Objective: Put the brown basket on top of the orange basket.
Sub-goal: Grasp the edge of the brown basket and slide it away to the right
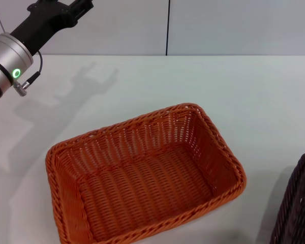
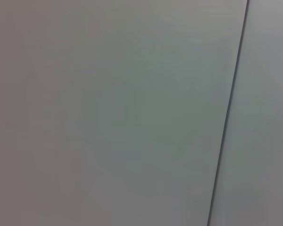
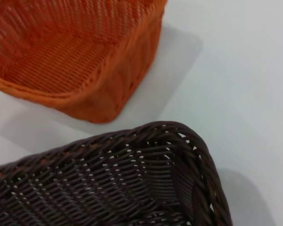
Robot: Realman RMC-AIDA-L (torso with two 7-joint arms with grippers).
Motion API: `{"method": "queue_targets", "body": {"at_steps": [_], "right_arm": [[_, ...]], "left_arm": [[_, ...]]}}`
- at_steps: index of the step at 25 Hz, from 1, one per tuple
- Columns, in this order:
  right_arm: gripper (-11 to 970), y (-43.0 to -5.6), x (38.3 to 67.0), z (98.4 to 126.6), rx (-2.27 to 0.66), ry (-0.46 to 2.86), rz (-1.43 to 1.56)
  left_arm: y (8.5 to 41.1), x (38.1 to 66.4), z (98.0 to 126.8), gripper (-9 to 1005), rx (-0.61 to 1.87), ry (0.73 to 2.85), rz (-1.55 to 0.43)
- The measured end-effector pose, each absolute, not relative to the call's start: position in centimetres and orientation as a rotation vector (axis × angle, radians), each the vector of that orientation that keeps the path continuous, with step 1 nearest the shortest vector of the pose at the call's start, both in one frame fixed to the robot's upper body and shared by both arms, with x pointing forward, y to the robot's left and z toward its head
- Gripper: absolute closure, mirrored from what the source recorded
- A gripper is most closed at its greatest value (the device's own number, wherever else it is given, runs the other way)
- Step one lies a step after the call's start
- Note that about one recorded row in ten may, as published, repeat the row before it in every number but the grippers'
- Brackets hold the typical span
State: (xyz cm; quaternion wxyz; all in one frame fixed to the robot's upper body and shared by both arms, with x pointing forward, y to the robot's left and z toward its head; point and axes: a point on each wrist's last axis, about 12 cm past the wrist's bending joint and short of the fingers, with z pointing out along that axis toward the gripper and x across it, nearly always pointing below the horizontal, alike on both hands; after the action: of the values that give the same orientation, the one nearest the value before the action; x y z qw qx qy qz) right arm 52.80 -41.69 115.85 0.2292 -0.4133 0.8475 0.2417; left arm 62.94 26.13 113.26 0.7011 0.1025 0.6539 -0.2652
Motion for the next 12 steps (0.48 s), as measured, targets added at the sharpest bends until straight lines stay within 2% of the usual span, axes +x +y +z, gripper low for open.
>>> {"method": "queue_targets", "body": {"at_steps": [12], "right_arm": [[791,-41.8,50.2,117.7,-1.151,1.954,0.866]], "left_arm": [[26.4,62.7,113.0,183,0.225,1.455,-0.586]]}}
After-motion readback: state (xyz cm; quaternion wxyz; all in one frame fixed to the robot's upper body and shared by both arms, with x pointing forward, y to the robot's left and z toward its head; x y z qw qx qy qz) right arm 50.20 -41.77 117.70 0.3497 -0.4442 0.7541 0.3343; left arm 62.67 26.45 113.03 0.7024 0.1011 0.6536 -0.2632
